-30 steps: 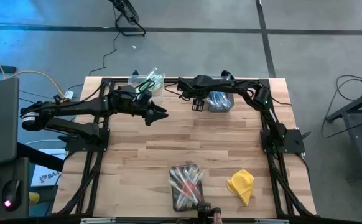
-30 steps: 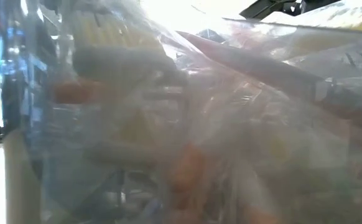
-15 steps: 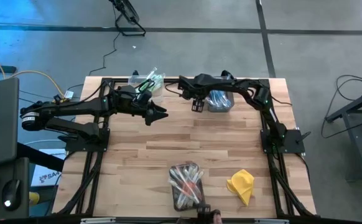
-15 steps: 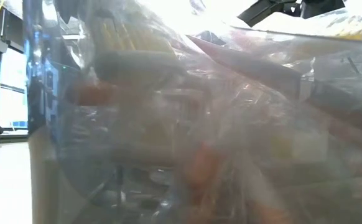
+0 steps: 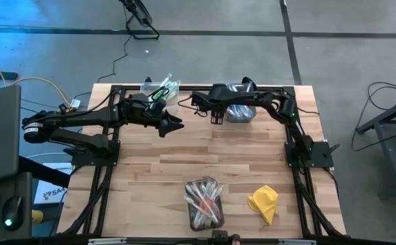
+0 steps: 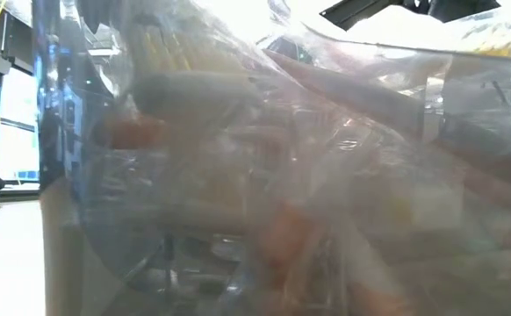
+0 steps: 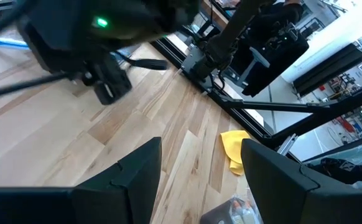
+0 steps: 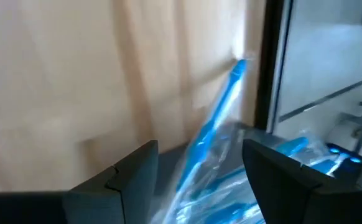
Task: Pick & Place Toothbrushes
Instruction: Put the blue toothbrush into the top black bin
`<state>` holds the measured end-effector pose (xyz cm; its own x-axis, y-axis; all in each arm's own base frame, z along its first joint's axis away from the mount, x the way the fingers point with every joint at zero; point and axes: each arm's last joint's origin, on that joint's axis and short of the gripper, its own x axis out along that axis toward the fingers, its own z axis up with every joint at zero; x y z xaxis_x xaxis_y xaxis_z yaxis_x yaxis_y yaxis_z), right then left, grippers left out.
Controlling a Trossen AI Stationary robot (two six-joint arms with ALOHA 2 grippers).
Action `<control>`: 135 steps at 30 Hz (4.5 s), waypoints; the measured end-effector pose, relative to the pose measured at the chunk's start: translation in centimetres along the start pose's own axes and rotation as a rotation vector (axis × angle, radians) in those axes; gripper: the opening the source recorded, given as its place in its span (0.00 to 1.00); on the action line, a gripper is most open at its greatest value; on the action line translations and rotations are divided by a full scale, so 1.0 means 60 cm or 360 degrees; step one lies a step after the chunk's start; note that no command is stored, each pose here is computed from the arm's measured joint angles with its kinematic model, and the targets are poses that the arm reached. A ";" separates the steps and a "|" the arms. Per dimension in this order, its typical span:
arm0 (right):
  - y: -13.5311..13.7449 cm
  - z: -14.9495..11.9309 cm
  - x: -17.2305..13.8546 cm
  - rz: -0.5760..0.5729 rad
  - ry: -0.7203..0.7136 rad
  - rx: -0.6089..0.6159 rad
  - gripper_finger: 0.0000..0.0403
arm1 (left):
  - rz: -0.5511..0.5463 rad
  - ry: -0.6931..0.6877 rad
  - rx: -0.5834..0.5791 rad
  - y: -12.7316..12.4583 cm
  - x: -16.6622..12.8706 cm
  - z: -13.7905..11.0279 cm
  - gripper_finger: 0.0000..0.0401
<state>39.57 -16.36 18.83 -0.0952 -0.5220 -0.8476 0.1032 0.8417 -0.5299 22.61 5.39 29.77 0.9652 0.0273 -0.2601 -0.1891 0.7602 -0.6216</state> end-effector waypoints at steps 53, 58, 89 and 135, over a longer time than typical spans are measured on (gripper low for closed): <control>-0.036 -0.045 0.020 0.0407 0.0258 0.0427 0.40 | 0.0008 0.0009 0.0004 0.001 0.000 -0.001 0.54; -0.035 -0.044 0.019 0.0403 0.0256 0.0423 0.24 | 0.0008 0.0009 0.0004 0.001 0.000 -0.001 0.54; -0.161 -0.128 -0.151 0.0469 -0.0369 0.1053 0.02 | 0.0008 0.0010 0.0004 0.001 0.000 -0.001 0.54; 0.003 -0.308 -0.001 0.0429 -0.0548 0.1462 0.05 | 0.0116 -0.0065 0.0089 0.004 0.000 0.001 0.54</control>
<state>21.27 -13.63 19.25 0.3189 -0.4642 -0.8263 0.8136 0.5813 -0.0126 22.58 5.63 29.67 0.9560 0.1096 -0.2723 -0.2500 0.7900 -0.5598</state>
